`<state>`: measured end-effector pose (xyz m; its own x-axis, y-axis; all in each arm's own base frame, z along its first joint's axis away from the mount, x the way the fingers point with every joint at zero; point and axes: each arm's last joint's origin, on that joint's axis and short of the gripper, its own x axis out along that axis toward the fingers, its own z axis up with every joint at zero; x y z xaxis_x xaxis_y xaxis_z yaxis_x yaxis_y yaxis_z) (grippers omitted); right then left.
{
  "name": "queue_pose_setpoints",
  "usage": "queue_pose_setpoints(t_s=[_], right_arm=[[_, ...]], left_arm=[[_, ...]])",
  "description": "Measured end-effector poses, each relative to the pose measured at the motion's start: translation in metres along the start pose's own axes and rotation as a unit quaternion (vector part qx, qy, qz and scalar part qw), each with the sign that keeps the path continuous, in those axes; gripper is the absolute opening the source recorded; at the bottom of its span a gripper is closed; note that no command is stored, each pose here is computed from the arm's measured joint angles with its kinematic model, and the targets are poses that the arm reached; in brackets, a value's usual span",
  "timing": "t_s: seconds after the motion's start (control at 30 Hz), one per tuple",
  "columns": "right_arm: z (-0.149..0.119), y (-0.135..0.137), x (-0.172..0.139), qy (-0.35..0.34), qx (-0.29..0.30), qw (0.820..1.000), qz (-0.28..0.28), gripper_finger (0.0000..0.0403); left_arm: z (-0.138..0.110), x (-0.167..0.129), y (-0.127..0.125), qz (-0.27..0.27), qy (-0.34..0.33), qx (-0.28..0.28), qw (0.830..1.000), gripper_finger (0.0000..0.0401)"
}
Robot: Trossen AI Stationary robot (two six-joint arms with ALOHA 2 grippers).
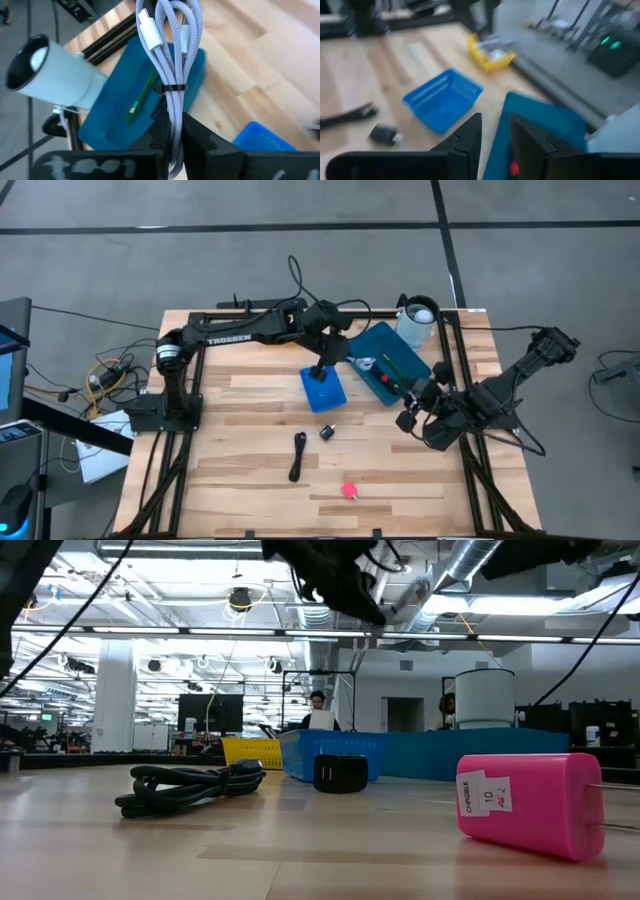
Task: Pick and place items into bin
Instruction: Put the white charger cable into the dark blue bin
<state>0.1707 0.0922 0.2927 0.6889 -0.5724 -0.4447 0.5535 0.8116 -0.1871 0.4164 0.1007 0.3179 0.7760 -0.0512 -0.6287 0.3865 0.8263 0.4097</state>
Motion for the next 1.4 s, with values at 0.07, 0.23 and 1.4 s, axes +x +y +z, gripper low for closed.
queue_pose_setpoints(t_s=[0.07, 0.23, 1.4], right_arm=[[0.006, 0.001, 0.003, -0.025, -0.003, 1.000, -0.013, 0.0096], [0.020, 0.006, 0.010, -0.056, -0.012, 0.998, -0.011, 0.0116], [0.089, 0.026, 0.034, -0.237, -0.061, 0.960, 0.137, 0.0219]], left_arm=[[0.007, -0.007, -0.005, -0.006, -0.007, -0.001, 1.000, 0.0016], [0.030, -0.028, -0.023, -0.019, -0.025, 0.013, 0.999, 0.0016], [0.071, -0.083, -0.088, 0.015, -0.194, -0.023, 0.981, 0.0011]])
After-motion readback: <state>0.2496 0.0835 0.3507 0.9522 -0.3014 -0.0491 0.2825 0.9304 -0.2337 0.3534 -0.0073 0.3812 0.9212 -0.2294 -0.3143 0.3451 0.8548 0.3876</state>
